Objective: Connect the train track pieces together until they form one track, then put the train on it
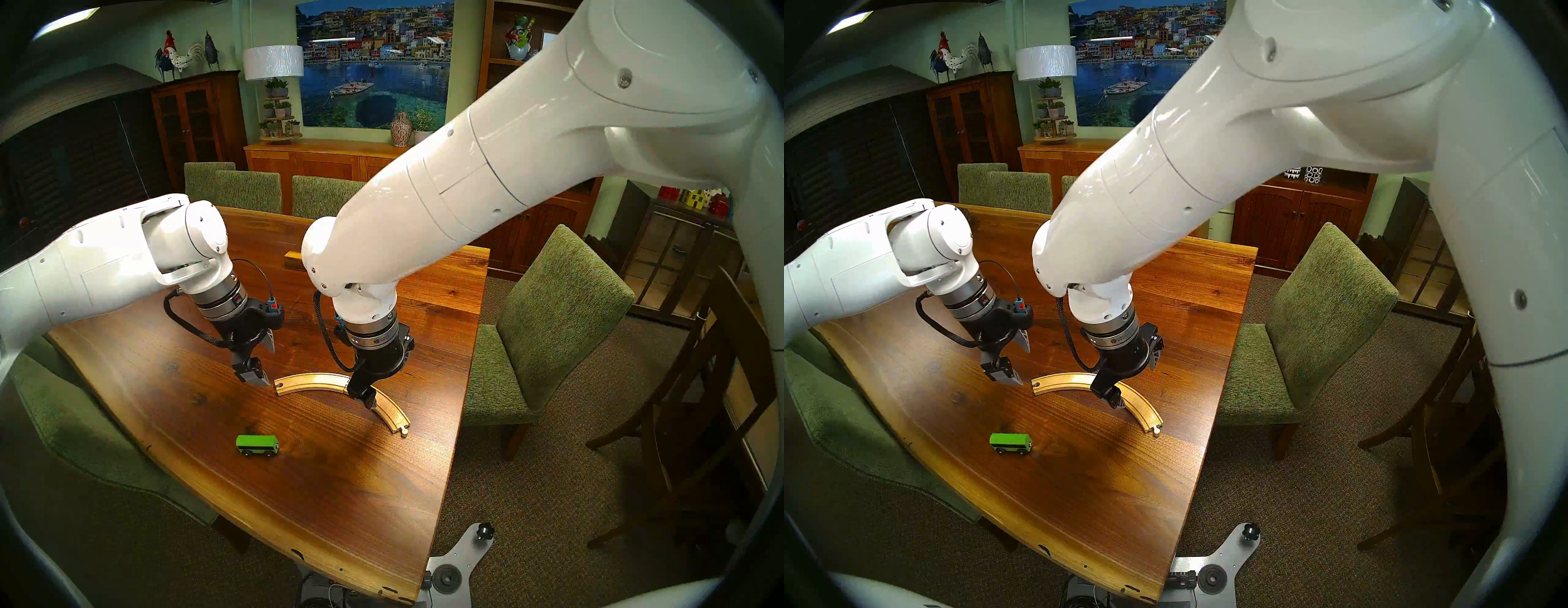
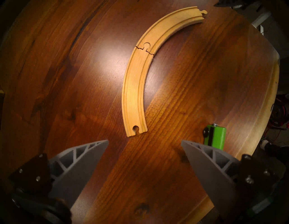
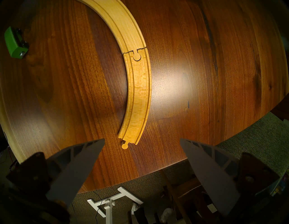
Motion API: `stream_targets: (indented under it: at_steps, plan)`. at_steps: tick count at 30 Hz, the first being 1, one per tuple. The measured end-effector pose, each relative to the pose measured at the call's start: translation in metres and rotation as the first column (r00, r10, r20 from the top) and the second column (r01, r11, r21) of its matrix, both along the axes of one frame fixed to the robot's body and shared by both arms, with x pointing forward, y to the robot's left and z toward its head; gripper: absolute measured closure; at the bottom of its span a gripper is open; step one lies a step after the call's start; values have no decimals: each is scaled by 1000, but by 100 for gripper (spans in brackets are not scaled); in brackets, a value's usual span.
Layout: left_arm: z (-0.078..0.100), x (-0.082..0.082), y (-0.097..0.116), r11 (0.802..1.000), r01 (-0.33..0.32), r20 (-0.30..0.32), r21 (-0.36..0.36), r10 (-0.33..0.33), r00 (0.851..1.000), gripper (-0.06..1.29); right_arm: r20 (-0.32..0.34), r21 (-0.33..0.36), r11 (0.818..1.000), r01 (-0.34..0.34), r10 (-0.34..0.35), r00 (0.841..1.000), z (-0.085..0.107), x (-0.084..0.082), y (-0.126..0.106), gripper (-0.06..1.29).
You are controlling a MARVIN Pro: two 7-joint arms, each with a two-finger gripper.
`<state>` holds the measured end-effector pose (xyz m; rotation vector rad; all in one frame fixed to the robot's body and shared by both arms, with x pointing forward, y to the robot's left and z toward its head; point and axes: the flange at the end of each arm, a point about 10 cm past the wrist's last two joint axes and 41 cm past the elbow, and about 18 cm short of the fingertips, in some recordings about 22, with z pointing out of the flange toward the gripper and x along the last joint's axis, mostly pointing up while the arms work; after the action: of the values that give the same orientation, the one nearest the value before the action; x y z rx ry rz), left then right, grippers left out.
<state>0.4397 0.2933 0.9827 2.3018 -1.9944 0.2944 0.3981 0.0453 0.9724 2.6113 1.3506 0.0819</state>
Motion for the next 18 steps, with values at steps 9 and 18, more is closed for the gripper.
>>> stream_targets:
  at_steps: [9, 18]
  plan:
    - [12, -30, 7, 998, 57, 1, -9, -57, 998, 2, 0, -1, 1000, 0, 0, 1000, 0, 0, 0, 1]
    - [10, -67, 7, 992, 122, -22, -4, -122, 992, 2, 1, -1, 1000, -1, 1, 1000, 0, 0, 0, 1]
